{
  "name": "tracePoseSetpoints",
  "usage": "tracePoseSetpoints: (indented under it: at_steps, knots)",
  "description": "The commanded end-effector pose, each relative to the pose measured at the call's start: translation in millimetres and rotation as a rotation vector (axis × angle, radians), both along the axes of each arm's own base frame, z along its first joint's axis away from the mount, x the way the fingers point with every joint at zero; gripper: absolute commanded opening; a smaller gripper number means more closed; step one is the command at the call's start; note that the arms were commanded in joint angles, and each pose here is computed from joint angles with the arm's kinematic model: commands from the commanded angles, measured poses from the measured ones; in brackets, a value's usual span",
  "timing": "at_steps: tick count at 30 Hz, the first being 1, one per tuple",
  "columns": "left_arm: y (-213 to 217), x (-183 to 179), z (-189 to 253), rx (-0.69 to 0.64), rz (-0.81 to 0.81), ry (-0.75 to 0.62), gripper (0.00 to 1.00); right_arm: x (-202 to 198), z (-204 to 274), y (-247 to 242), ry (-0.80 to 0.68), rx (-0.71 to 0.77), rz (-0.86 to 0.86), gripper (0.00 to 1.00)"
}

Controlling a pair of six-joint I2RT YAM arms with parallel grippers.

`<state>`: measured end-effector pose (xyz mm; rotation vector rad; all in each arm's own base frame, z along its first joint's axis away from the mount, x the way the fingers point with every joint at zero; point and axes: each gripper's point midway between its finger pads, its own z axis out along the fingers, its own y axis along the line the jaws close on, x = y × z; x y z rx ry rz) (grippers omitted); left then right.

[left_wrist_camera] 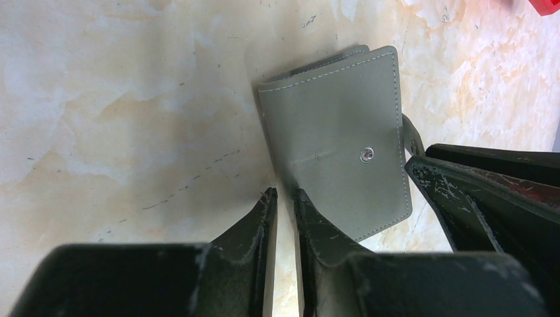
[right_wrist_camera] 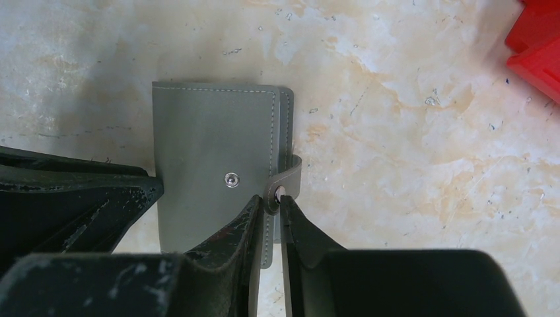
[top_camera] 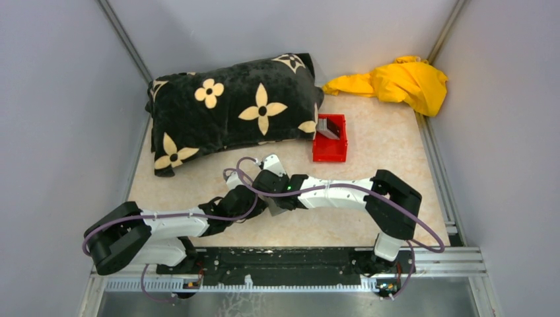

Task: Put the credit cards into the card holder
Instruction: Close the card holder at the center of the board.

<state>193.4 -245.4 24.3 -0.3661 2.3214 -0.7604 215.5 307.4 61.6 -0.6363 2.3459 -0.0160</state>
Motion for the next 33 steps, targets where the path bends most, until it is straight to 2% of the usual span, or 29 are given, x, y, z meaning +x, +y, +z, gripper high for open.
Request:
tracePoseSetpoints:
  at_steps: [1, 14, 33]
  knots:
    - [3, -5, -8, 0.011, -0.007, 0.017, 0.21, 8, 30, 15, -0.064, 0.08, -0.001, 0.15]
    - [0, -3, -6, 0.008, -0.012, 0.014, 0.21, 12, 32, 18, -0.087, 0.082, 0.022, 0.06]
    - [-8, 4, 7, -0.001, -0.021, -0.014, 0.21, 7, 17, 35, -0.035, 0.061, 0.1, 0.0]
